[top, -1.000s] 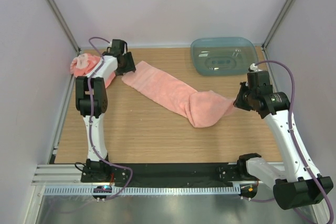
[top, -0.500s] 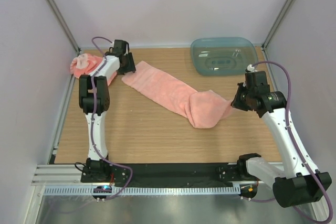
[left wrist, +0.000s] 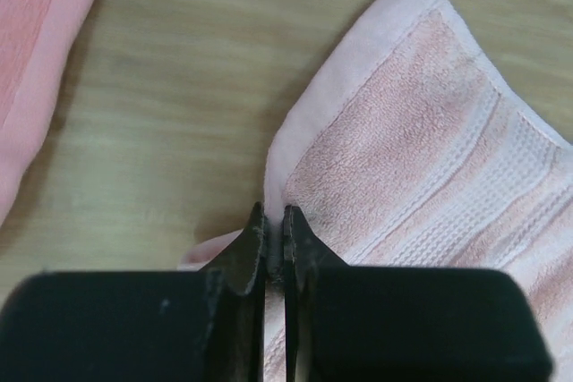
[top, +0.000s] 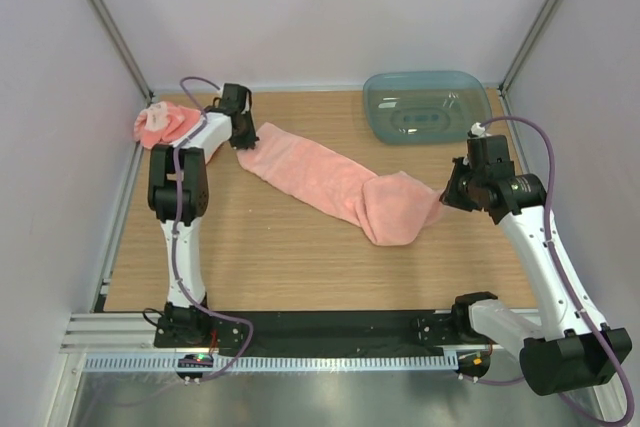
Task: Roll the towels
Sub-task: Flatten the towel
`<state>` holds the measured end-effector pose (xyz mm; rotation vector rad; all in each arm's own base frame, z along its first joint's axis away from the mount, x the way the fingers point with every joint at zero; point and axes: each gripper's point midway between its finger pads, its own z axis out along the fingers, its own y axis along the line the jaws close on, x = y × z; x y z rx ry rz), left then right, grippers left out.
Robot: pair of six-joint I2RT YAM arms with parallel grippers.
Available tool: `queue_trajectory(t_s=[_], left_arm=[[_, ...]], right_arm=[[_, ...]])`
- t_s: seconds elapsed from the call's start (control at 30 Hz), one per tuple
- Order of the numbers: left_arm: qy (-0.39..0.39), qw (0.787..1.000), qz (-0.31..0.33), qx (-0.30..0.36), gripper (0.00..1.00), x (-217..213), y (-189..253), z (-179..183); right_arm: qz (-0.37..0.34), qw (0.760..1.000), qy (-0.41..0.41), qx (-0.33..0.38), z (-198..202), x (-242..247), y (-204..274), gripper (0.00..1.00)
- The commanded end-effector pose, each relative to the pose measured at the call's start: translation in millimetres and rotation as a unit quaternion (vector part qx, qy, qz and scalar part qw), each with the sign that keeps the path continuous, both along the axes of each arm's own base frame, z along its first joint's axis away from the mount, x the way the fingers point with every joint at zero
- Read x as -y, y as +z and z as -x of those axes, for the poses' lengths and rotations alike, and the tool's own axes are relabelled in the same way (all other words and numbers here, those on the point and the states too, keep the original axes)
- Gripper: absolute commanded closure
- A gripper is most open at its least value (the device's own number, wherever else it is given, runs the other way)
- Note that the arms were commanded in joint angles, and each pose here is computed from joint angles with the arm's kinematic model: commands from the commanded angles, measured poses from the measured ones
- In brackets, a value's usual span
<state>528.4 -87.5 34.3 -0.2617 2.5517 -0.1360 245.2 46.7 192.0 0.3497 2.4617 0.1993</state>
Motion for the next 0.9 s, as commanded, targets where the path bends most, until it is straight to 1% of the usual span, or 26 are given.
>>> queue_trajectory(t_s=[0.0,0.03,0.07,0.13,0.17,0.2,0.23,0.27,0.3,0.37,0.4,0.43,0.47,0.5,0.53,0.57,0.6,0.63,0.7,0.73,0.83,0.87], left_arm=[[0.009,0.997,-0.01,0.079,1.0,-1.3,80.1,13.5],[0.017,0.996,-0.009,0.091,1.0,-2.0,91.2,20.4],[0.027,0.994,-0.012,0.105,1.0,-7.9,105.8,41.1],[0.053,0.991,-0.006,0.123,1.0,-14.5,115.0,63.0],[0.069,0.988,-0.008,0.134,1.0,-24.3,121.8,93.3],[0.085,0.987,-0.007,0.135,1.0,-29.9,117.7,110.2],[0.109,0.983,0.013,0.147,1.0,-31.0,122.4,124.1],[0.12,0.982,0.018,0.148,1.0,-34.9,120.9,139.7],[0.138,0.979,0.023,0.146,0.98,-41.8,111.7,172.4],[0.165,0.976,0.05,0.129,0.84,-41.5,94.6,204.2],[0.168,0.975,0.062,0.131,0.62,-42.3,86.6,226.6],[0.165,0.977,0.071,0.113,0.53,-39.6,75.8,241.5],[0.176,0.974,0.084,0.111,0.47,-39.1,74.3,250.1],[0.173,0.975,0.086,0.108,0.33,-38.8,71.6,257.4],[0.174,0.975,0.085,0.107,0.31,-41.4,71.4,268.0],[0.177,0.975,0.077,0.111,0.29,-45.5,72.8,270.9],[0.182,0.974,0.067,0.118,0.23,-50.5,75.0,271.8],[0.195,0.971,0.05,0.132,0.21,-59.5,79.2,270.8],[0.196,0.97,0.033,0.139,0.21,-64.5,82.9,266.2],[0.199,0.97,0.029,0.138,0.21,-65.0,85.3,260.3],[0.2,0.969,0.015,0.142,0.22,-66.5,87.0,243.2],[0.204,0.97,-0.001,0.132,0.22,-69.1,83.7,233.7]], right_arm=[[-0.002,0.999,0.003,0.033,-8.0,-0.3,16.6,0.99],[-0.002,0.999,0.001,0.038,-9.1,-0.1,19.2,0.99],[-0.009,0.999,-0.001,0.044,-10.7,-1.7,22.3,0.99],[-0.02,0.998,-0.001,0.062,-14.5,-4.8,29.0,0.99],[-0.024,0.998,-0.006,0.066,-15.7,-5.2,30.5,0.99],[-0.023,0.997,-0.008,0.069,-16.8,-4.8,29.9,0.99],[-0.019,0.997,-0.016,0.069,-17.2,-2.0,28.3,0.99],[-0.01,0.997,-0.029,0.072,-18.5,3.3,27.5,0.99],[-0.008,0.997,-0.033,0.071,-19.7,4.6,23.6,0.99],[-0.01,0.997,-0.033,0.068,-20.1,3.5,18.9,0.99],[-0.012,0.997,-0.032,0.064,-19.8,2.8,13.4,0.98],[-0.014,0.998,-0.028,0.06,-19.1,1.2,9.8,0.94],[-0.02,0.998,-0.024,0.055,-17.6,-1.5,5.6,0.87],[-0.024,0.998,-0.019,0.046,-16.1,-3.7,-3.0,0.74],[-0.029,0.998,-0.014,0.045,-15.3,-6.5,-6.5,0.65],[-0.03,0.999,-0.013,0.044,-15.4,-6.9,-10.7,0.54],[-0.05,0.998,0.004,0.036,-12.9,-16.2,-16.6,0.27],[-0.058,0.998,0.005,0.033,-12.4,-18.8,-18.3,0.18],[-0.071,0.997,0.013,0.029,-11.2,-24.2,-20.0,0.08],[-0.075,0.997,0.013,0.03,-11.8,-25.3,-18.4,0.05],[-0.07,0.997,0.011,0.033,-11.6,-23.5,-15.7,0.02],[-0.068,0.997,0.012,0.033,-12.0,-22.9,-15.2,0.01]])
